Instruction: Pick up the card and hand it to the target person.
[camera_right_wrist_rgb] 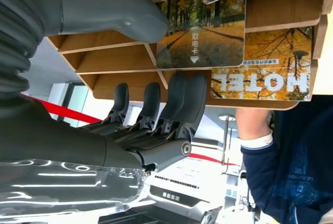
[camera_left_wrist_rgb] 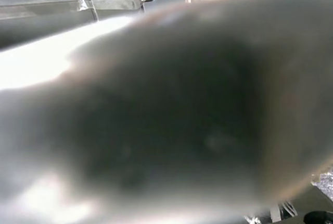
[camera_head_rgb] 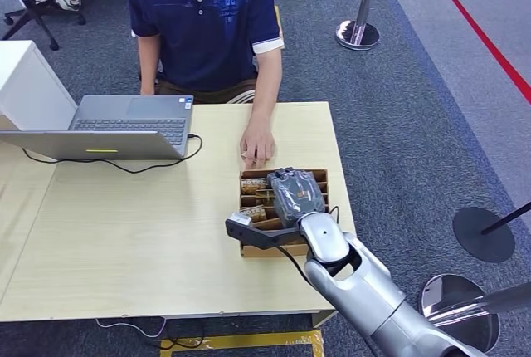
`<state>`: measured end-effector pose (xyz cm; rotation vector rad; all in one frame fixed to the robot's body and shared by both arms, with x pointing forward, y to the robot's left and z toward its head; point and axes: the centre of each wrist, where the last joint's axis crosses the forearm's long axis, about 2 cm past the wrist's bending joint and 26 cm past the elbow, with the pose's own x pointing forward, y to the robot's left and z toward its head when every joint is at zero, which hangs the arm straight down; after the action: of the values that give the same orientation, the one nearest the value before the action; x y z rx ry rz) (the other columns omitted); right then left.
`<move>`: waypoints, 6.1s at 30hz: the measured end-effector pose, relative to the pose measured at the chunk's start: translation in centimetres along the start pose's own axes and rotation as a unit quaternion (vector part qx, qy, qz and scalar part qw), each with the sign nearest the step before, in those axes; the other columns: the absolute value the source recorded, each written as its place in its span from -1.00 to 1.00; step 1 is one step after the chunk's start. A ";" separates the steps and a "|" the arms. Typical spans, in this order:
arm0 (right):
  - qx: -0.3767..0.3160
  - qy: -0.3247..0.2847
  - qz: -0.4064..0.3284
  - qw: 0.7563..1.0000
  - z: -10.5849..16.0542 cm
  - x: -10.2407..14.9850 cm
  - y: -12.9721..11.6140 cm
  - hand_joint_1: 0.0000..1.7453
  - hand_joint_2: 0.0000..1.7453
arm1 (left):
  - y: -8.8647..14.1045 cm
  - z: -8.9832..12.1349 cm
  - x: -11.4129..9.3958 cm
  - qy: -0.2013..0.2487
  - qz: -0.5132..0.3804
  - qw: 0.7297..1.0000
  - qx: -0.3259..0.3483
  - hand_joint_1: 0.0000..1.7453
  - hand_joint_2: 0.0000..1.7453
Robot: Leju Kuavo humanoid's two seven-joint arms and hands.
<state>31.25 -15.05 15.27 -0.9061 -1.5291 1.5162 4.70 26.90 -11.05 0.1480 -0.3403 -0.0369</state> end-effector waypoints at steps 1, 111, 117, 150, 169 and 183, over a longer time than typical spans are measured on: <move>-0.001 0.000 0.000 1.000 0.0 0.0 0.0 0.01 1.00 | 0.0 0.0 0.0 0.000 0.000 1.000 0.000 -1.00 -1.00; 0.003 -0.009 -0.014 1.000 -0.4 0.8 -0.1 0.77 1.00 | 0.0 0.0 0.0 -0.011 0.007 1.000 -0.001 -1.00 -1.00; 0.003 -0.009 -0.014 1.000 -0.4 0.8 -0.1 0.76 1.00 | 0.0 0.0 0.0 -0.021 0.005 1.000 -0.012 -1.00 0.50; 0.024 -0.063 -0.047 0.997 -4.2 -1.6 -4.3 0.76 1.00 | 0.4 -0.1 0.0 -0.040 0.009 0.999 -0.031 -1.00 1.00; 0.064 -0.094 -0.084 0.990 -6.1 -2.8 -5.8 0.76 1.00 | 0.6 -0.1 -0.1 -0.041 0.009 0.999 -0.030 -1.00 1.00; 0.003 -0.096 -0.083 0.992 -6.2 -3.5 -10.2 0.76 1.00 | 0.7 -0.1 -0.1 -0.040 0.014 0.999 -0.027 -1.00 1.00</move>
<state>38.72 -15.80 25.18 -0.6267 -1.6906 1.5216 4.66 27.58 -11.10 0.0875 -0.4207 -0.0239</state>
